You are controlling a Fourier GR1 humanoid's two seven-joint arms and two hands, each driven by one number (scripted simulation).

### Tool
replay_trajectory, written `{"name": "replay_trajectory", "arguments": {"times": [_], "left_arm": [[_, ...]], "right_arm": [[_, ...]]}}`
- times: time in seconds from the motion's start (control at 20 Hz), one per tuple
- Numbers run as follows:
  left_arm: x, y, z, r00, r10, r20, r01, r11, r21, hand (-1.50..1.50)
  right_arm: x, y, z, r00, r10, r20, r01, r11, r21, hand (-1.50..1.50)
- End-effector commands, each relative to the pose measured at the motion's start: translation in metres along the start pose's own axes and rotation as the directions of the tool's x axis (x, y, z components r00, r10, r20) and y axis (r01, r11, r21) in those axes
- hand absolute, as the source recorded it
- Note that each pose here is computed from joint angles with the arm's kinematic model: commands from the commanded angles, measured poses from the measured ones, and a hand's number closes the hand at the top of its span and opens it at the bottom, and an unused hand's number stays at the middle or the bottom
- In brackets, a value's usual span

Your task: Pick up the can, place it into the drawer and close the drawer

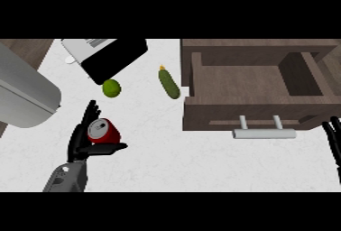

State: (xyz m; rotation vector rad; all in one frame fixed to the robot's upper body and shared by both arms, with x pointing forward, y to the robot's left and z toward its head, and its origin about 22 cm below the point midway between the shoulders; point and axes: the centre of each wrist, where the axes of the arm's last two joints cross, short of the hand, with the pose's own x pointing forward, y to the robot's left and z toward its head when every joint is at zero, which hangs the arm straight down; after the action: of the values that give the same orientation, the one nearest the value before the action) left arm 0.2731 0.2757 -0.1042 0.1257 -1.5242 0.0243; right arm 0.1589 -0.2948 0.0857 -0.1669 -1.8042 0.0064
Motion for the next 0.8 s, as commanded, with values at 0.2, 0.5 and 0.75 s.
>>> {"name": "replay_trajectory", "arguments": {"times": [0.2,0.5,0.75], "left_arm": [[0.008,-0.031,-0.029,0.999,0.026,0.037,-0.024,0.999,-0.035,1.50],[0.016,-0.030,-0.015,0.992,0.111,0.058,-0.105,0.990,-0.098,1.50],[0.041,-0.048,-0.020,0.989,0.114,0.098,-0.103,0.988,-0.116,1.50]], "right_arm": [[0.006,0.004,-0.004,1.000,-0.001,-0.005,0.001,1.000,-0.008,-1.50],[0.023,-0.003,0.004,1.000,-0.024,0.008,0.024,1.000,-0.013,-1.50],[0.016,-0.003,0.013,1.000,-0.003,0.007,0.003,1.000,-0.025,-1.50]]}}
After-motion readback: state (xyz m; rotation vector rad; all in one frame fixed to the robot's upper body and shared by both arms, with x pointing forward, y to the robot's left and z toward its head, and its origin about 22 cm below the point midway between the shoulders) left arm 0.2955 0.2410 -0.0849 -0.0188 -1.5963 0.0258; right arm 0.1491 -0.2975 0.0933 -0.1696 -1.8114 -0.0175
